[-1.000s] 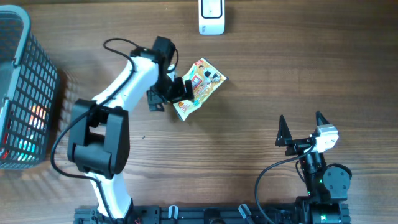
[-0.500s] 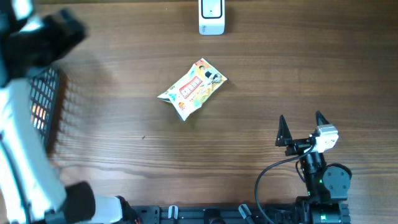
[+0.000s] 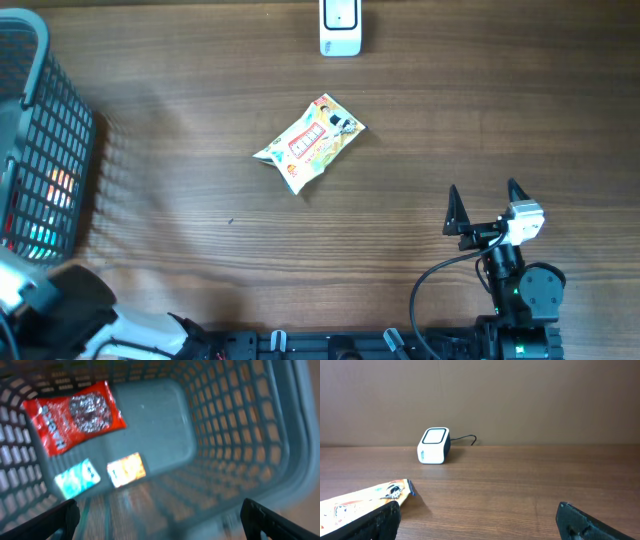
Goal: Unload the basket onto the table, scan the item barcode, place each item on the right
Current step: 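Reach the left gripper back into the basket and grasp a packet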
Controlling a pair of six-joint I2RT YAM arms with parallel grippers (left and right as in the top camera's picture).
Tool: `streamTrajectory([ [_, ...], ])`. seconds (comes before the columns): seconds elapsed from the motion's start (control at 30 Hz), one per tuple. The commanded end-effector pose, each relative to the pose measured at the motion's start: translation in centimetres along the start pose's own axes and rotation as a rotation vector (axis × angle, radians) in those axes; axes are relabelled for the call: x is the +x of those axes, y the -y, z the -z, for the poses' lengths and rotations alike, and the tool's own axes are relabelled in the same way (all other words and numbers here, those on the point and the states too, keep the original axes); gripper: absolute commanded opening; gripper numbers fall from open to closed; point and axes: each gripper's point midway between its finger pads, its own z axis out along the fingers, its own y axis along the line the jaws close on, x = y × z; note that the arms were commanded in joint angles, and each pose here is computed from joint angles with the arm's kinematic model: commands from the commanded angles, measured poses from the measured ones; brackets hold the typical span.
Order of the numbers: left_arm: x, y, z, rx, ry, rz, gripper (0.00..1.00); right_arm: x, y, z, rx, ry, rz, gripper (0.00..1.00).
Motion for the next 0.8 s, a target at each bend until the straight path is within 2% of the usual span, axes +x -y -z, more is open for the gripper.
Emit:
streamTrajectory([
  [0.0,-2.3,-1.1,-4.8,-0.042,0.004,0.046,1.00,-0.2,0.3,0.0,0.014,0.011,0.009,0.99],
  [0.07,-3.7,-2.4,-7.1,-0.117,0.041,0.040,1.00,-0.2,0.3,0.0,0.014,0.011,0.010,1.00],
  [0.13,-4.0,-3.5,-9.5,-0.198,0.028,-0.067,0.99,-0.2,0.3,0.0,0.014,0.011,0.010,1.00],
  [0.27,-1.6,-5.5,-14.7,-0.286,-0.109,-0.222,0.98,-0.2,0.3,0.0,0.014,0.011,0.009,1.00],
  [0.33,-0.9,-8.9,-16.3,-0.470,-0.130,-0.257,0.98,-0.2,0.3,0.0,0.014,0.011,0.009,1.00],
  [0.4,-0.1,-10.6,-17.4,-0.558,-0.146,-0.279,0.98,-0.2,0.3,0.0,0.014,0.011,0.010,1.00],
  [0.77,4.3,-13.8,-22.7,-0.595,-0.218,-0.364,0.98,-0.2,0.3,0.0,0.014,0.011,0.010,0.99],
])
